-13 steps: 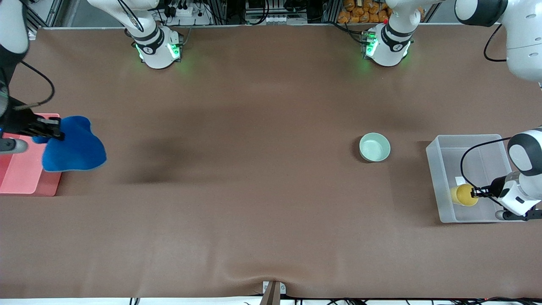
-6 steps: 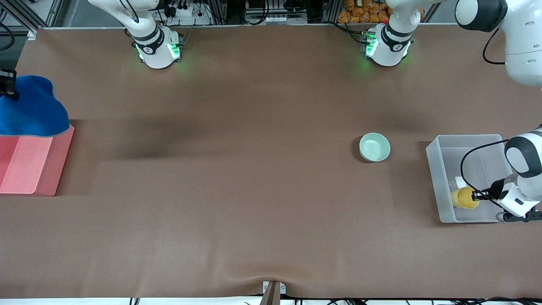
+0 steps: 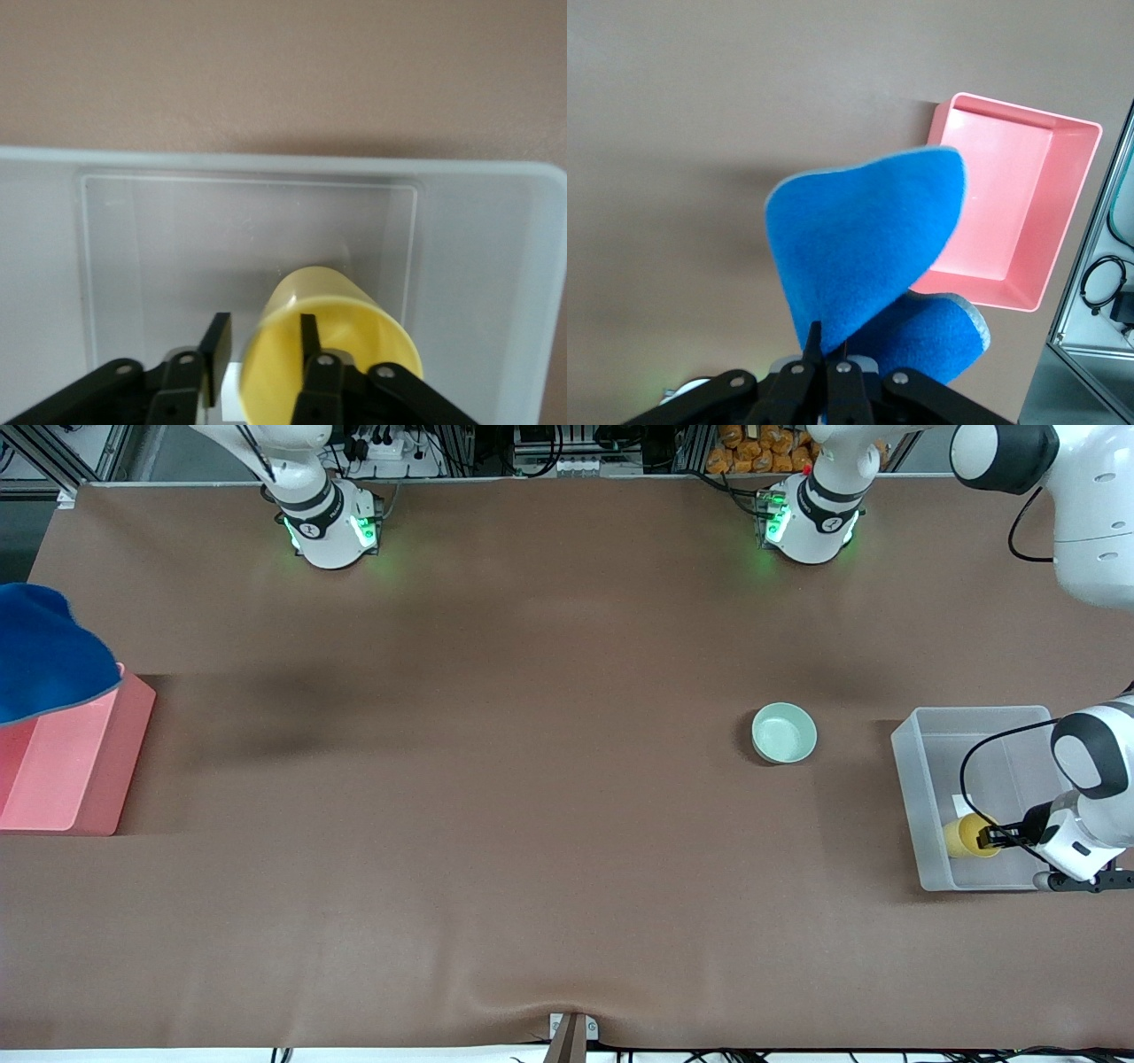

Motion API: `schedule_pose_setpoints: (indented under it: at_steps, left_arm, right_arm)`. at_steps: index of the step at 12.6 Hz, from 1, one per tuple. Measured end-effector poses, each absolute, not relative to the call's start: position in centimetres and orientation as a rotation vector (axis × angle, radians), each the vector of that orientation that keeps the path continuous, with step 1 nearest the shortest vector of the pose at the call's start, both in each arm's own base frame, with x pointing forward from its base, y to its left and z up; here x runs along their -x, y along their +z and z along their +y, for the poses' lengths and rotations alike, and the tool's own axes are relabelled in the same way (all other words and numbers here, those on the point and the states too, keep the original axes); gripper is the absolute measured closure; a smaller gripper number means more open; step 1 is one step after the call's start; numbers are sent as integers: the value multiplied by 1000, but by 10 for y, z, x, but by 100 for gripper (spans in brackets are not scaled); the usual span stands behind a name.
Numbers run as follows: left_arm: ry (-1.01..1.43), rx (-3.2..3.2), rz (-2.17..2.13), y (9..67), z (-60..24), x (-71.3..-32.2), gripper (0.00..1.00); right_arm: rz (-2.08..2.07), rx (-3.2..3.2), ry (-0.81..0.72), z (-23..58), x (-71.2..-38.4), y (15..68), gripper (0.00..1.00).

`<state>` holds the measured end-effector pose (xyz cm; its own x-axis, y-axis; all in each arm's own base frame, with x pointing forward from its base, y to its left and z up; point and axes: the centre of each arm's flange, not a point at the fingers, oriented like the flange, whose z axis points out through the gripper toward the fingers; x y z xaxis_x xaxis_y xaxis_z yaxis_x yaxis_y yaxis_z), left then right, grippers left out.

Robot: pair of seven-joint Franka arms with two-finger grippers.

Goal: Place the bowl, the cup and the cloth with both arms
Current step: 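Lower the cup into the clear bin while the right gripper lifts the cloth, then move the left gripper to the green bowl while the right gripper carries the cloth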

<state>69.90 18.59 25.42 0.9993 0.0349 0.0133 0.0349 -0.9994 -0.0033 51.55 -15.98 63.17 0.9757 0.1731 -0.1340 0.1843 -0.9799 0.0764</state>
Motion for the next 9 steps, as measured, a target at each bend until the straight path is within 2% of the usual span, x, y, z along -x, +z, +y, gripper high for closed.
schedule_pose_setpoints:
  at_steps: [3, 7, 9]
  left_arm:
    - [6, 3142, -55, 277, 188, -700, 58]
    - [21, 3162, -24, 350, 174, -698, 53]
    - [19, 3178, -11, 385, 143, -697, 38]
  right_arm:
    - [319, -3037, -213, -176, -518, 619, 98]
    - [355, -3032, -205, -175, -520, 619, 98]
    - [381, -3029, -200, -180, -520, 617, 98]
